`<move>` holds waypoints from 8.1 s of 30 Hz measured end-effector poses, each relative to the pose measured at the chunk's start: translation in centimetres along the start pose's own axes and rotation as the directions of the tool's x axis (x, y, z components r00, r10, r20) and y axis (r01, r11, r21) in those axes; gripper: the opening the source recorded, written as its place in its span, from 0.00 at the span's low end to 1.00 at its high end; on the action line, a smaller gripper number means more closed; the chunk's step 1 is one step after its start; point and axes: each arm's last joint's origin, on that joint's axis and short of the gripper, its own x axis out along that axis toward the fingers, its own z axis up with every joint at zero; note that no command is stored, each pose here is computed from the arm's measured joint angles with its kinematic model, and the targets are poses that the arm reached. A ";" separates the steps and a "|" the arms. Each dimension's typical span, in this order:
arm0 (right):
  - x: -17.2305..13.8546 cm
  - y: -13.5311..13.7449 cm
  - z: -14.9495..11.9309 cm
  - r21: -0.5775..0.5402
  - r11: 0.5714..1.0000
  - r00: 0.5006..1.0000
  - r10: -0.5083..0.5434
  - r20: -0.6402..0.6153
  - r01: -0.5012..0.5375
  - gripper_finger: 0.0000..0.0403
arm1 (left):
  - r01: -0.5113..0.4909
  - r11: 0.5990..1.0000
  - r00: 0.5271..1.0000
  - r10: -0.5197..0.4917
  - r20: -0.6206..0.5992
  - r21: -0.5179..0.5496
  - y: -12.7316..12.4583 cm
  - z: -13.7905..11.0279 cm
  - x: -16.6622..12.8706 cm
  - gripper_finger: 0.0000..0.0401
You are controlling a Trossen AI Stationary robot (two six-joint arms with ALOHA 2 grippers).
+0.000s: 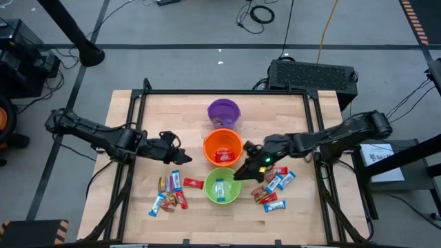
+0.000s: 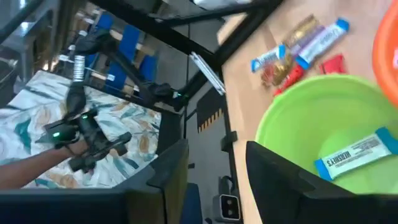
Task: Sort candy by brand, put in halloween buckets
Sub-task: Put golden candy into the purple bucket
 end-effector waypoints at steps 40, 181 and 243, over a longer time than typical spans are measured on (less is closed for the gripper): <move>-3.6 -10.4 -6.3 -0.491 0.717 0.634 -0.685 -0.360 0.495 0.54 | -0.015 0.986 1.000 0.019 -0.021 0.165 -0.6 -4.6 4.8 0.67; -11.0 -1.6 13.0 -0.037 0.831 0.655 -0.410 0.635 0.556 0.00 | -0.145 0.989 0.989 0.145 -0.037 0.015 0.5 -1.7 5.4 0.67; -8.4 3.9 11.4 -0.179 0.960 0.941 -0.155 0.302 0.216 0.53 | -0.445 0.782 0.647 0.618 -0.447 0.437 8.5 -6.4 3.4 0.35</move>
